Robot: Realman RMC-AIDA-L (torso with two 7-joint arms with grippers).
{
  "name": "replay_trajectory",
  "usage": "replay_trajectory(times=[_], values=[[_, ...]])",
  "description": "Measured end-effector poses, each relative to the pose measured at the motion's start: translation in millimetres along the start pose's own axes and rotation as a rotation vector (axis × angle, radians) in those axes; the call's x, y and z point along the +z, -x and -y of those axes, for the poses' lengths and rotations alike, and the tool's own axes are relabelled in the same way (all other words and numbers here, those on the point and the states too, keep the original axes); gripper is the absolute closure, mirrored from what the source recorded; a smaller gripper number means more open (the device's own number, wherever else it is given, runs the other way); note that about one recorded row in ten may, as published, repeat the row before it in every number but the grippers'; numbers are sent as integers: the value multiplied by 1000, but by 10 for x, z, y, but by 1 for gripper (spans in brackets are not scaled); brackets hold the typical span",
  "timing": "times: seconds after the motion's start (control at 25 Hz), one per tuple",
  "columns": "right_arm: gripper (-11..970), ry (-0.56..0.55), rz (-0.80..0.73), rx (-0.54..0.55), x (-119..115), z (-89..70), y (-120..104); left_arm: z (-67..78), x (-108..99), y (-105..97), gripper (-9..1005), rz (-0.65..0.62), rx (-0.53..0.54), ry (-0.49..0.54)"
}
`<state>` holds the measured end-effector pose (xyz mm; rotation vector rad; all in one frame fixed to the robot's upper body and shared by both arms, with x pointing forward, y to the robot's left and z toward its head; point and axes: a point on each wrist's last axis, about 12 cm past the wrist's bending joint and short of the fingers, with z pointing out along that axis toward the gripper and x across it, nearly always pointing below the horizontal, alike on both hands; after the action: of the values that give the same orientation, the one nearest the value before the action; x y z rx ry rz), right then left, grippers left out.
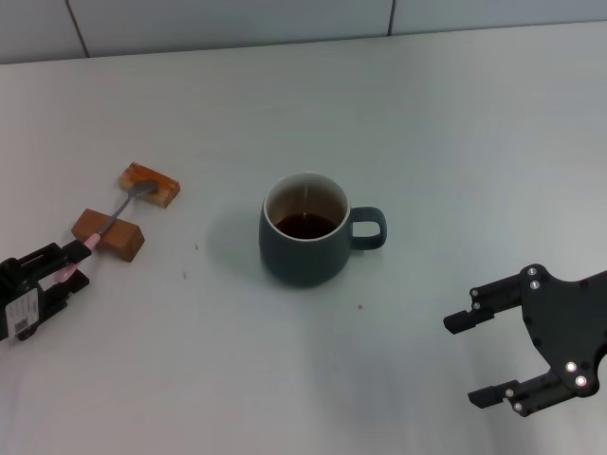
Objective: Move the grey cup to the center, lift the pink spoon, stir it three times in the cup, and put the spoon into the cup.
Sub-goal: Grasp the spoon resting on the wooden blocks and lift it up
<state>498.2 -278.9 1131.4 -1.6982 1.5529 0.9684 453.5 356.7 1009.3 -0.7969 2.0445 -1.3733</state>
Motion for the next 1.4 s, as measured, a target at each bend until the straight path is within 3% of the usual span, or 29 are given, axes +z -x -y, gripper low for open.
replay_trajectory(times=[1.4], values=[[265, 0, -4, 0, -3, 0, -1, -35, 49, -87, 597, 31, -53, -25]])
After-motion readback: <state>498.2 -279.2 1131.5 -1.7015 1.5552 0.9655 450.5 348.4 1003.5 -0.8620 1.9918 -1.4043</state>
